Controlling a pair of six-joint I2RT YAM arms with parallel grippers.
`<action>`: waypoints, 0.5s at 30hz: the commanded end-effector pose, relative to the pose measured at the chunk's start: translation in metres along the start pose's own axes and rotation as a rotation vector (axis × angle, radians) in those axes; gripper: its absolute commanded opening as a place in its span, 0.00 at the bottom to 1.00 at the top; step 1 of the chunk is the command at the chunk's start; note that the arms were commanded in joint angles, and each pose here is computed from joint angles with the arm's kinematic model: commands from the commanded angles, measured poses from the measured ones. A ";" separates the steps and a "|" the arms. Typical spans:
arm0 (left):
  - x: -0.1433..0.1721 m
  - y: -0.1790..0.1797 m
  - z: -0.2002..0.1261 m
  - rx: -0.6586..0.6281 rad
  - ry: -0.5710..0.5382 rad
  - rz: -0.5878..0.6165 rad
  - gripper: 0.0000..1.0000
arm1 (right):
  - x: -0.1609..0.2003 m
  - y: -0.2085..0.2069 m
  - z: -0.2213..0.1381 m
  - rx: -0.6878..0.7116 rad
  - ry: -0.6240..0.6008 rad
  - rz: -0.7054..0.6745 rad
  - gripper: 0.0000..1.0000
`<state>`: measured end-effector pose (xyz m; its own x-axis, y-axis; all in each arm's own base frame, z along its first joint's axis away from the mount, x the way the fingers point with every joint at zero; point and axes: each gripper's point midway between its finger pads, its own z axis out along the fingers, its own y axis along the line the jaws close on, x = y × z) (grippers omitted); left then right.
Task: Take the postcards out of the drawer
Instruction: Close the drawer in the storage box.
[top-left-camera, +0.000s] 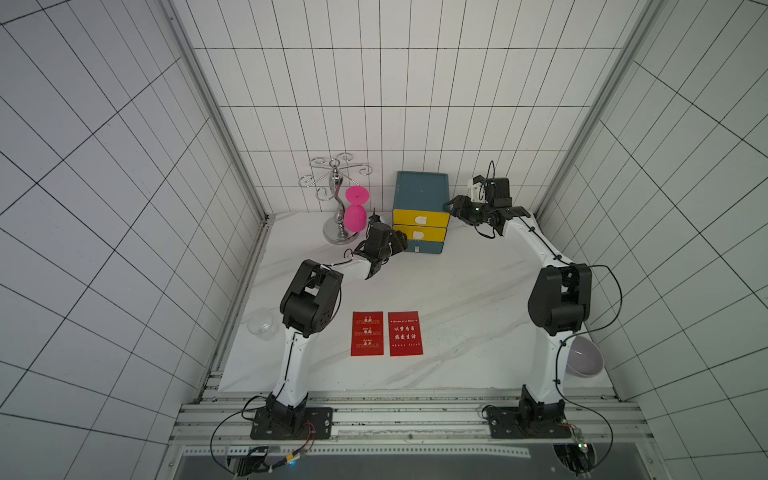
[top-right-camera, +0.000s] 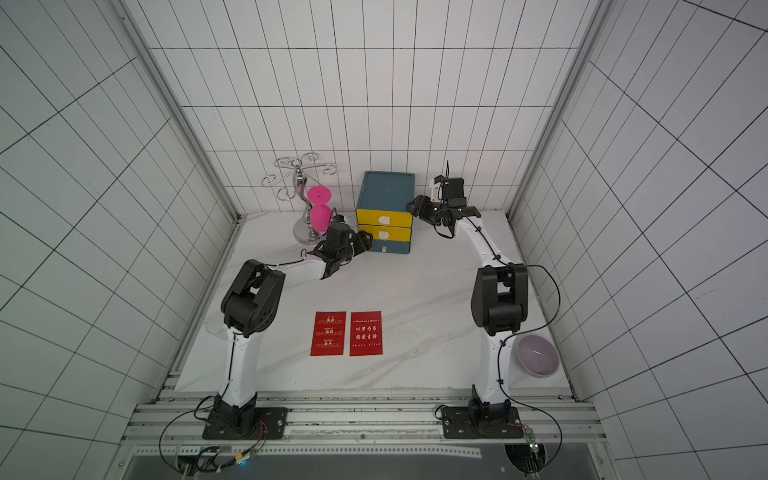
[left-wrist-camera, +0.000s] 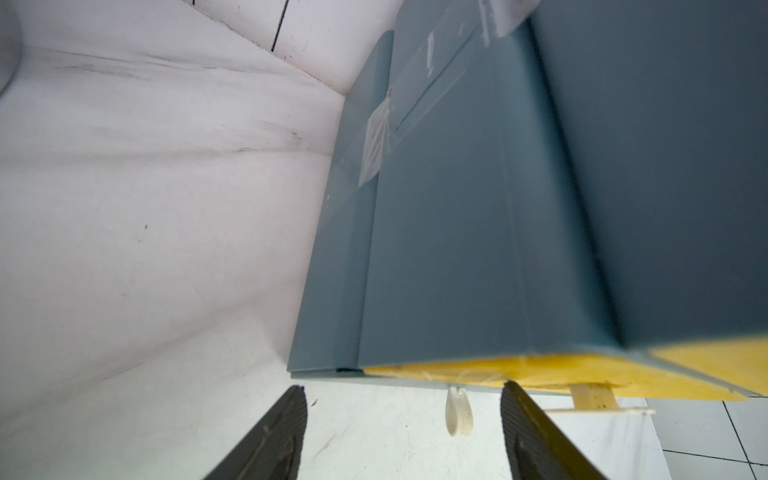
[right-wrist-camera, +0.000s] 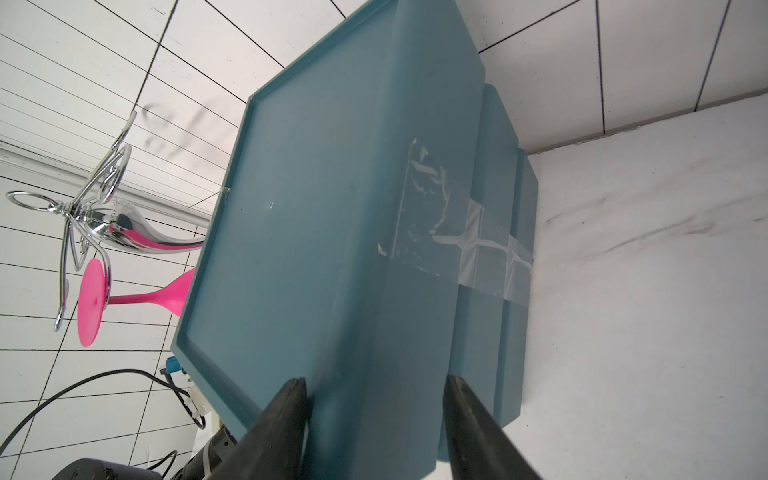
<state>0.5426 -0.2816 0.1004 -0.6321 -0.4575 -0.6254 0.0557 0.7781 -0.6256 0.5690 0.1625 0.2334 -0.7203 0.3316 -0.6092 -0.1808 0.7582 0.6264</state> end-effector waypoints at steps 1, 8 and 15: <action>-0.016 -0.014 -0.025 0.042 -0.042 0.014 0.73 | 0.035 -0.020 -0.001 0.072 0.113 0.063 0.56; -0.024 -0.029 -0.067 0.071 -0.016 0.084 0.75 | -0.005 0.000 -0.025 0.008 0.000 0.089 0.57; -0.048 -0.035 -0.101 0.089 -0.024 0.137 0.75 | -0.027 0.023 -0.059 -0.077 -0.086 0.125 0.58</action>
<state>0.5009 -0.2522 0.1952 -0.5873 -0.4127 -0.6963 0.1829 0.7703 -0.6109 0.5588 0.1421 0.2615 -0.7106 0.4338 -0.5539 -0.1159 0.7044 0.7003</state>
